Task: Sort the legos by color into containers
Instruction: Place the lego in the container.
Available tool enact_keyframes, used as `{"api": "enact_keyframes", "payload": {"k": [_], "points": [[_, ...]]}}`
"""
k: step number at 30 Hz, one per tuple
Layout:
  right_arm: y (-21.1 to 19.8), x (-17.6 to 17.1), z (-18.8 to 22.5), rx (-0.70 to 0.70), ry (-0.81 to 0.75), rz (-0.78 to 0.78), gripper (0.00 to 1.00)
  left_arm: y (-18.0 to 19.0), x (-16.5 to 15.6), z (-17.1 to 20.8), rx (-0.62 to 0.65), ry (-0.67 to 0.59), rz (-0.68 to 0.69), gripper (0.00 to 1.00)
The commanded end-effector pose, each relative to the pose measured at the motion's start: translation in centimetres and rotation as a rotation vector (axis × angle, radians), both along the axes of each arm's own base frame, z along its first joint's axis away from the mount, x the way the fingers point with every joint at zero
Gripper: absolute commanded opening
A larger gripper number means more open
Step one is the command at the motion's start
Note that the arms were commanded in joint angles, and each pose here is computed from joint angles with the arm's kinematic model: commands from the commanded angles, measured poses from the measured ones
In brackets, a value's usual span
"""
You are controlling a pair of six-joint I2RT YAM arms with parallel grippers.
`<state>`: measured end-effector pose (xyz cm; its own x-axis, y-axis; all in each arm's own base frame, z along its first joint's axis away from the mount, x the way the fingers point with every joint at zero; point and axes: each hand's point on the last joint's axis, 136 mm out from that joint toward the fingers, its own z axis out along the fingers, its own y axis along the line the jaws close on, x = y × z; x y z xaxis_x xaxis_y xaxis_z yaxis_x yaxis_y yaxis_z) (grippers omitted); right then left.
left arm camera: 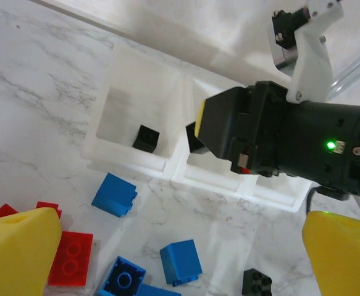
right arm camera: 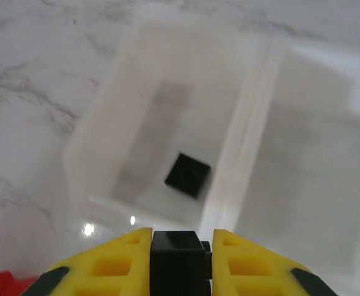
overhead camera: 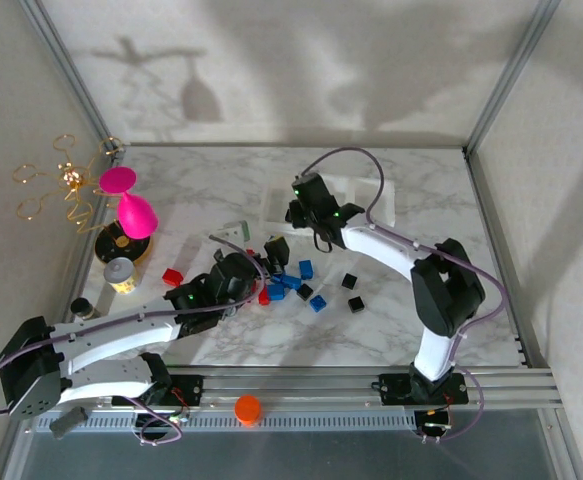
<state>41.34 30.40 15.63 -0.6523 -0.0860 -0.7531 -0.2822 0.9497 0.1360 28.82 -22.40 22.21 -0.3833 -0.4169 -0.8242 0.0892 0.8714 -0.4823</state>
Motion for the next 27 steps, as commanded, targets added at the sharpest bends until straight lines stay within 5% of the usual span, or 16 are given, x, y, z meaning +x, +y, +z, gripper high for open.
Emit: {"api": "enact_keyframes", "payload": {"k": [1, 7, 13, 27], "points": [[1.3, 2.2, 0.1, -0.033, -0.052, 0.011, 0.20, 1.2, 0.6, 0.7, 0.022, -0.009, 0.027, 1.00], [3.4, 5.9, 0.2, -0.063, -0.131, 0.014, 0.22, 2.4, 1.9, 0.6, 0.005, 0.002, 0.032, 1.00], [4.1, 8.7, -0.9, -0.149, -0.131, -0.011, 0.36, 3.1, 2.6, 1.0, 0.012, 0.001, 0.048, 1.00], [3.5, 4.5, 3.9, -0.010, -0.150, 0.083, 0.54, 2.8, 2.4, 1.0, -0.008, 0.002, 0.019, 1.00]]}}
